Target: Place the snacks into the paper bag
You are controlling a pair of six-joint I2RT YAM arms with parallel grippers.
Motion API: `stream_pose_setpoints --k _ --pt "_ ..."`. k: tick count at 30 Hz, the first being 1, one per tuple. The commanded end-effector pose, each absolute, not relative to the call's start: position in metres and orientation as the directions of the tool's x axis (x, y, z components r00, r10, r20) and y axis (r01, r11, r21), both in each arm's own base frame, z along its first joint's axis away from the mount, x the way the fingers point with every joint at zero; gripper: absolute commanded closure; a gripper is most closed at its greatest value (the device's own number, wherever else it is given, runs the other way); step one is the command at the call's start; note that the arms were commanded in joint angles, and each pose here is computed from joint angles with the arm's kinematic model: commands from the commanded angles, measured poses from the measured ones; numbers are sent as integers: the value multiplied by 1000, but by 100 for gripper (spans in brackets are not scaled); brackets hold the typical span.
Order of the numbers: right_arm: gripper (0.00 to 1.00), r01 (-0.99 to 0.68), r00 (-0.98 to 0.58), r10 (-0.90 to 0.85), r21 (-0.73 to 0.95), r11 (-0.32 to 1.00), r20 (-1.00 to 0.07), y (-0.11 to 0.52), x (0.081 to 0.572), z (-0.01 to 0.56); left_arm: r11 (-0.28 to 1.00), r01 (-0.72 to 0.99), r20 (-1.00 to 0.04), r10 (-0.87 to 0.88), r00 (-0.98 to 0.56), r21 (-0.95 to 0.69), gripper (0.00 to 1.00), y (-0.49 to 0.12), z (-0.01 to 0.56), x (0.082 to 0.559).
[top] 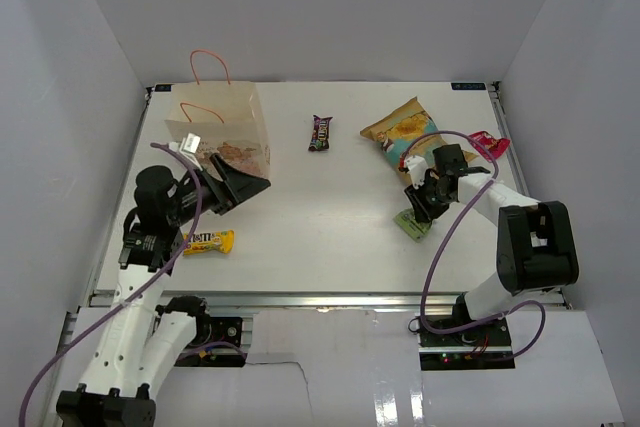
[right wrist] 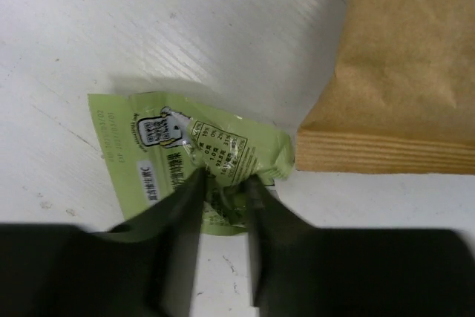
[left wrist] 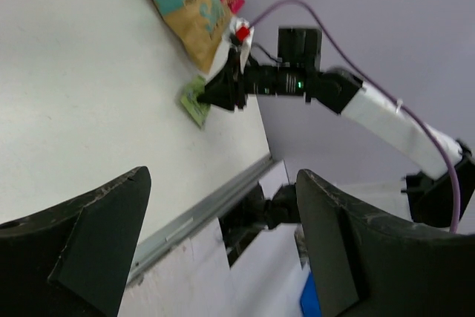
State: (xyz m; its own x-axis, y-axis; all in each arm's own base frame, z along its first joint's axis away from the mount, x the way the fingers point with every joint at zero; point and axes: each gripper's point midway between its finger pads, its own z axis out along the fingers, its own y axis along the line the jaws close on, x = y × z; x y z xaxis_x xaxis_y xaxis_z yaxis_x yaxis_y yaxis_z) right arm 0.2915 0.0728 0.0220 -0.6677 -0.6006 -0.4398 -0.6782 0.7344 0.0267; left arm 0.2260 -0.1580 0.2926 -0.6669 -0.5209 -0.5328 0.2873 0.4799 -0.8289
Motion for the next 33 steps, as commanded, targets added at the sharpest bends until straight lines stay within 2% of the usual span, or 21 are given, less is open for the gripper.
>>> stream_pose_setpoints --k 1,2,4,7,8,11,14,23,27,28,29,31,33 --pt "68 -705 -653 -625 44 707 -427 73 284 8 428 310 -507 -492 -708 -849 11 -187 286 224" --pt "81 -709 -652 -626 50 704 -427 73 281 7 444 293 -506 -498 -704 -847 11 -193 279 229" --pt "92 -715 -648 -623 68 696 -439 77 278 8 445 303 -495 -421 -760 -843 11 -230 262 224" --pt "92 -749 -612 -617 112 653 -494 91 273 19 455 320 -499 -358 -789 -831 11 -269 246 222" --pt "92 -773 -582 -599 144 618 -550 103 271 31 475 292 -475 -330 -816 -830 11 -282 228 228" --pt "92 -830 -509 -561 199 521 -653 127 261 61 450 324 -479 -290 -829 -832 11 -311 225 236" --pt "92 -858 -471 -509 241 453 -720 146 257 87 468 307 -447 -225 -866 -829 11 -339 198 246" --pt "92 -913 -390 -448 275 302 -804 197 247 129 467 328 -397 -55 -916 -821 17 -408 164 256" --pt "92 -922 -371 -438 267 282 -819 205 246 139 476 319 -377 -30 -926 -819 32 -415 156 257" --pt "92 -923 -364 -434 256 288 -824 205 248 142 479 311 -369 -29 -929 -821 42 -415 155 257" --pt "92 -921 -362 -435 246 300 -824 204 251 143 481 305 -361 -25 -932 -822 48 -415 153 256" --pt "92 -922 -355 -437 231 312 -826 203 254 145 486 295 -349 -22 -937 -822 54 -414 150 254" --pt "92 -924 -343 -434 215 317 -833 203 258 148 494 289 -339 -13 -941 -820 56 -412 148 251"
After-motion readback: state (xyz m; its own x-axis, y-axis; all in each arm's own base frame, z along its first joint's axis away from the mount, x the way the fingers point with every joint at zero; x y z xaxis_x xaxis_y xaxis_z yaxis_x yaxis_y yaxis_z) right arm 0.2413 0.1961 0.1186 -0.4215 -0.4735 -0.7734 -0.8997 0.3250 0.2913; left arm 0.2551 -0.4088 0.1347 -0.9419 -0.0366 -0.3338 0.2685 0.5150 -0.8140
